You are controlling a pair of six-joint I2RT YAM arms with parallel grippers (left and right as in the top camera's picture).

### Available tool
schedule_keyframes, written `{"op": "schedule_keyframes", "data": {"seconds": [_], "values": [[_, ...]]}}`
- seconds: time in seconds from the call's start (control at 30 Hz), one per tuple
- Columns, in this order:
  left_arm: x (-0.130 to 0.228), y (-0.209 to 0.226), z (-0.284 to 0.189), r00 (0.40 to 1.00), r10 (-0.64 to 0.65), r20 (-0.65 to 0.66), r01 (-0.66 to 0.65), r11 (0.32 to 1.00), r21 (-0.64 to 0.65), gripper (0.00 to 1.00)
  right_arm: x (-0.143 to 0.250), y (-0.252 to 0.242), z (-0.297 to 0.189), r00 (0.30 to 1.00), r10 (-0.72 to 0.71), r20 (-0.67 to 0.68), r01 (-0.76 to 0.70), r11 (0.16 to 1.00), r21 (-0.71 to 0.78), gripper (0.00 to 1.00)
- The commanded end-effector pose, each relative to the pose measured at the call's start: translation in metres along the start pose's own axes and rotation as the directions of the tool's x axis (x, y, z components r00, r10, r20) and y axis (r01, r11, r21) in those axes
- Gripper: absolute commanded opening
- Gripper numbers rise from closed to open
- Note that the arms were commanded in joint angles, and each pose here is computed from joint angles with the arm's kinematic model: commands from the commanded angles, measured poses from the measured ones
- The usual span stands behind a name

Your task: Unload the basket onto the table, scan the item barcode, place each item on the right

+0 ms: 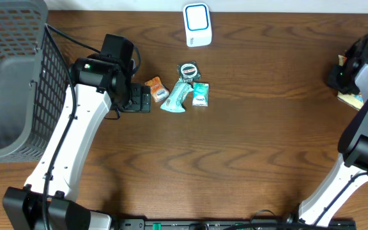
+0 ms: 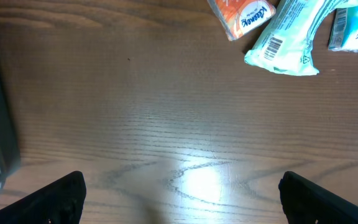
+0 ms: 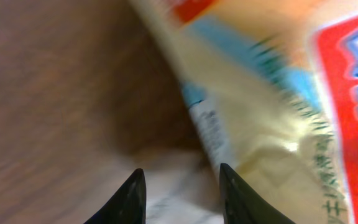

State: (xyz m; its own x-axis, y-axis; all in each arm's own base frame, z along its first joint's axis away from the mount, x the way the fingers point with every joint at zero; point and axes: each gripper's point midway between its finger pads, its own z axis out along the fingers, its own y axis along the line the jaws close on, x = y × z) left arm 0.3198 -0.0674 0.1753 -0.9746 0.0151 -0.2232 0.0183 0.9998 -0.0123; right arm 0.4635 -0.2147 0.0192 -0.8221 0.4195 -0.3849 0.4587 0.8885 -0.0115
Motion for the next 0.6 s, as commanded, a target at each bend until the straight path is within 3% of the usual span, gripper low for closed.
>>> {"op": "schedule_keyframes", "data": {"seconds": [0.0,0.13,0.27,0.4,0.57], "values": [[0.001,0.001,0.002,1.0,-0.005,-0.007,0.005,1.0,-0.007,0.98,0.002,-0.032,0.001,0.999,0.047,0.006,-0.047,0.997,0.063,0.31],[0.001,0.001,0.002,1.0,-0.005,-0.008,0.005,1.0,-0.007,0.98,-0.002,-0.043,-0.004,0.997,0.071,0.013,-0.071,0.996,0.056,0.35],[0.001,0.001,0.002,1.0,-0.005,-0.008,0.005,1.0,-0.007,0.98,-0.019,-0.012,-0.025,0.996,0.068,0.055,-0.062,0.991,-0.117,0.41],[0.001,0.001,0.002,1.0,-0.005,-0.008,0.005,1.0,-0.007,0.98,-0.049,0.038,-0.079,0.984,0.106,0.143,-0.053,0.942,-0.331,0.44],[0.001,0.001,0.002,1.0,-0.005,-0.008,0.005,1.0,-0.007,0.98,-0.045,0.122,-0.121,0.986,0.036,0.16,0.057,0.838,-0.542,0.5]]}}
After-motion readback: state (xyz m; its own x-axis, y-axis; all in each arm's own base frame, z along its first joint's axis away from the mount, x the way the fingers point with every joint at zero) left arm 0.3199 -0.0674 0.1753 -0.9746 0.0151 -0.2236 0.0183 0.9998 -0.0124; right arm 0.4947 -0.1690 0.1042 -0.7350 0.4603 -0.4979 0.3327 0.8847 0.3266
